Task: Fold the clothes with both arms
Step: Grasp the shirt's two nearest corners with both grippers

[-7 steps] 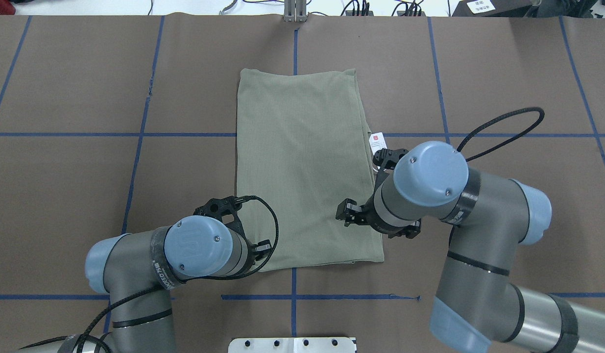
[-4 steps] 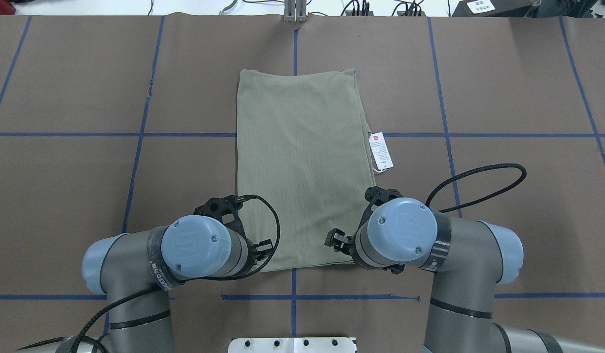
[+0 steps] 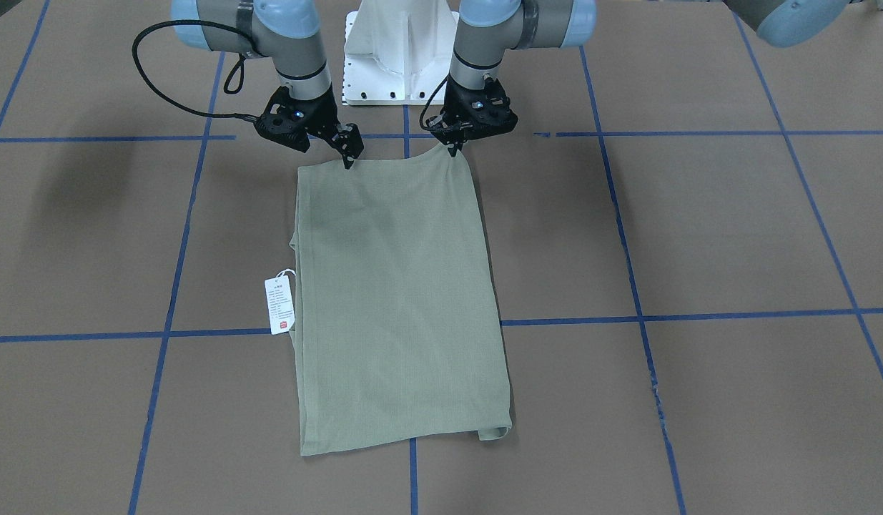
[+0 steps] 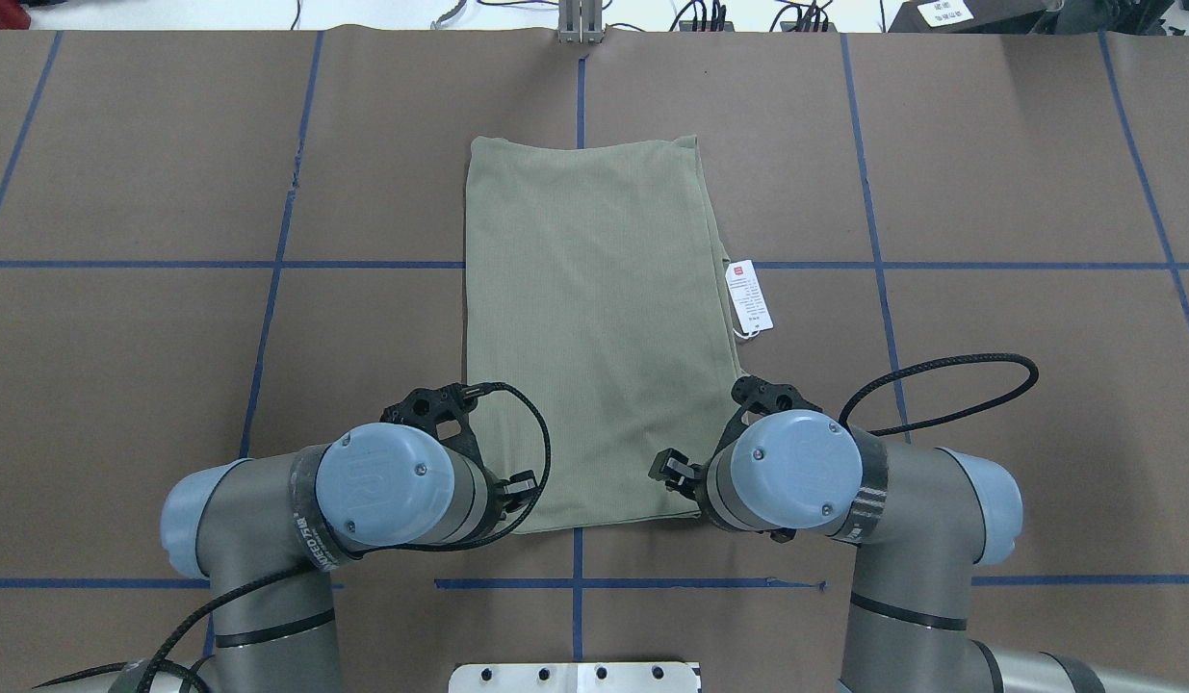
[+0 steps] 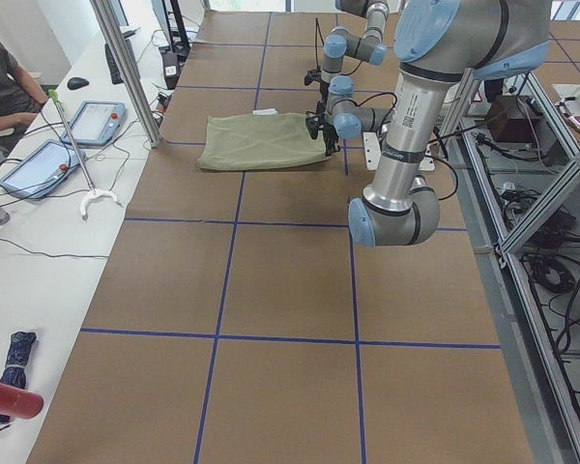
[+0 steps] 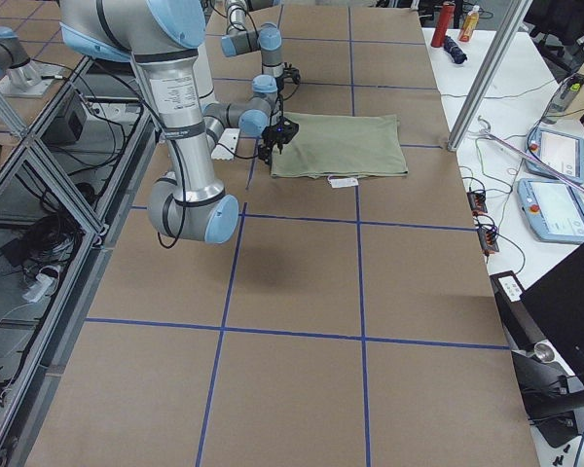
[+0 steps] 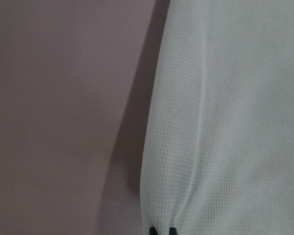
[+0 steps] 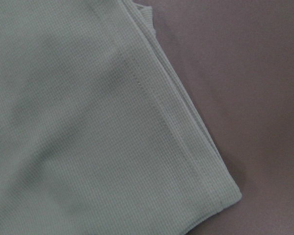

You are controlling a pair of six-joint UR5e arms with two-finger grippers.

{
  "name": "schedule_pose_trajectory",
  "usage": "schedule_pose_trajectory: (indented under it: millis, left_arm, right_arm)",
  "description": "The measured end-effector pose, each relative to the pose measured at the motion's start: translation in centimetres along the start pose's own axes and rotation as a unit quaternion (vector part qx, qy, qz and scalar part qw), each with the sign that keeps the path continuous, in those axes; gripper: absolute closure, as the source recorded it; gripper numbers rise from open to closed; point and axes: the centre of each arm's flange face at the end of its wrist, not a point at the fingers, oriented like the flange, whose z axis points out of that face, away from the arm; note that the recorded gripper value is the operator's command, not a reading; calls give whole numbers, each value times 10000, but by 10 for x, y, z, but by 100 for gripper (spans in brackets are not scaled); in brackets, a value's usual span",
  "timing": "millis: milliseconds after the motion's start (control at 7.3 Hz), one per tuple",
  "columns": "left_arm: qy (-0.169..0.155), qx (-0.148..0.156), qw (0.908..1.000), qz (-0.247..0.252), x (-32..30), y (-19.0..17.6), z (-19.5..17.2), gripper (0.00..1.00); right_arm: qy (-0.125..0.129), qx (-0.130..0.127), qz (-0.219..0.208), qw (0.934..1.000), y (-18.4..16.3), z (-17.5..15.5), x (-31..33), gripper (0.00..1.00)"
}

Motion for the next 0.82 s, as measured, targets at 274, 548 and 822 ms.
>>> schedule_pose_trajectory:
  millis: [274,548,822]
  left_arm:
    - [9,-1,10000,1,1,0,-1,100]
    - [16,-1,10000,1,2,0,-1,100]
    - [15,-1,10000,2,2,0,-1,100]
  right_arm:
    - [0,-7,53,10000,-1,12,6,0]
    - [62,-2,58,10000,0,20,8,0]
    - [103,0,56,9999,0,24,9,0]
